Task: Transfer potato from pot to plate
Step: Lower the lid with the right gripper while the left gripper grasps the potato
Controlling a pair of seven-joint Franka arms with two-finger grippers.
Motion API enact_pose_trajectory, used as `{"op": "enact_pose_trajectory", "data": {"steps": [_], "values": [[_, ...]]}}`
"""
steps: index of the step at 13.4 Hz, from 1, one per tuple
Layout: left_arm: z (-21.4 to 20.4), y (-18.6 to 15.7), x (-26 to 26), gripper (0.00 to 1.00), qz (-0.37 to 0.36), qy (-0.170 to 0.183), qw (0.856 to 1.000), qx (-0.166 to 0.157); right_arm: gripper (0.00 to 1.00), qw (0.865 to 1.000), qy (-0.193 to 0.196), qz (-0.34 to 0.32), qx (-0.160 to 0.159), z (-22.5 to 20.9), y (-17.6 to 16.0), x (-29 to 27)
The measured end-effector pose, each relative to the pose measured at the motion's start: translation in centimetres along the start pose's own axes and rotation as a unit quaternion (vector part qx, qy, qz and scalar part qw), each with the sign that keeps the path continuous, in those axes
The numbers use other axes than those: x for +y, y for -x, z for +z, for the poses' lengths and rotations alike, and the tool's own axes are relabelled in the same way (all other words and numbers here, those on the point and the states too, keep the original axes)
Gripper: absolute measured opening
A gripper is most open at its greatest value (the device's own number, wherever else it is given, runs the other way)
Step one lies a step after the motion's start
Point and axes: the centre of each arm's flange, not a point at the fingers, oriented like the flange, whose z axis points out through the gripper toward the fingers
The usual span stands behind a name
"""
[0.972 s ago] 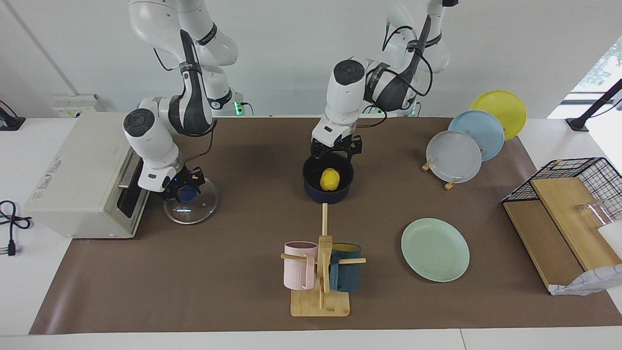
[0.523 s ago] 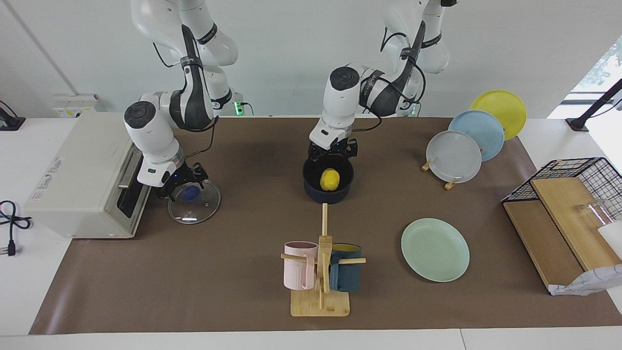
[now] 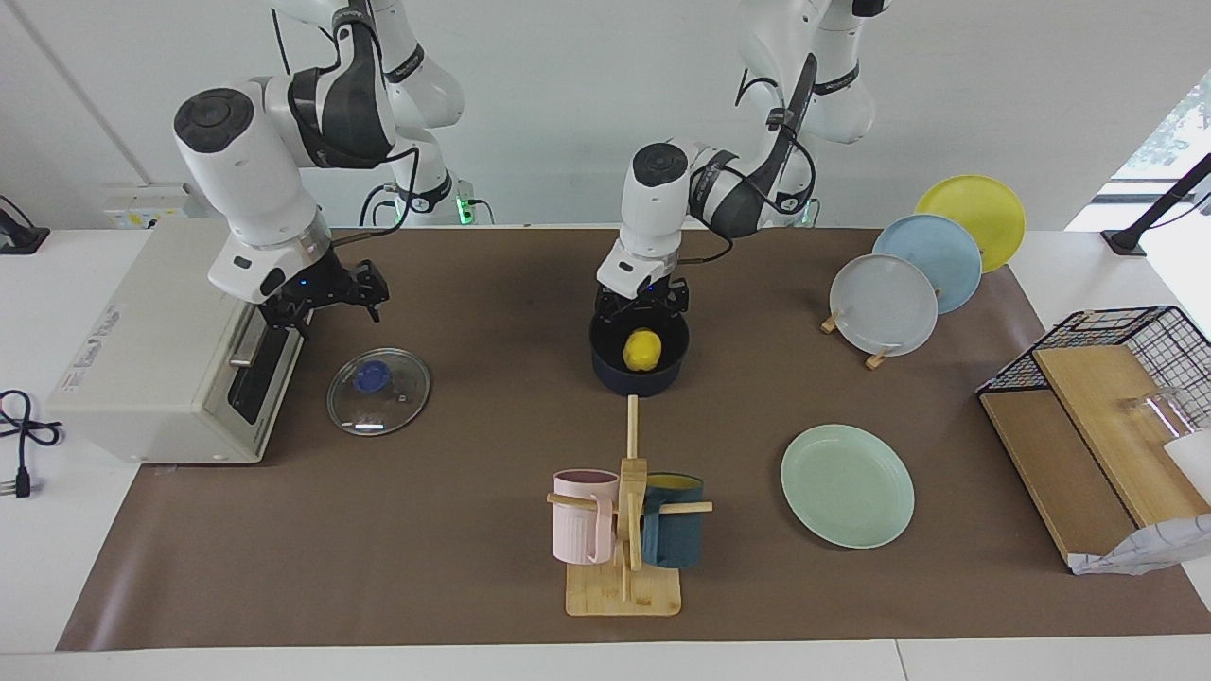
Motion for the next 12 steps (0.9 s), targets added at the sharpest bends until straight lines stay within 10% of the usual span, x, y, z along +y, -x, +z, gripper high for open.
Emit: {"op": "enact_pose_trajectory", "data": {"steps": [12], "values": [[2.3,-1.0,-0.2,1.0,-0.02,-0.022,0.999,0.026,1.0,1.0,0.005,0.003,-0.025,-2.5,1.8,-2.1]]}}
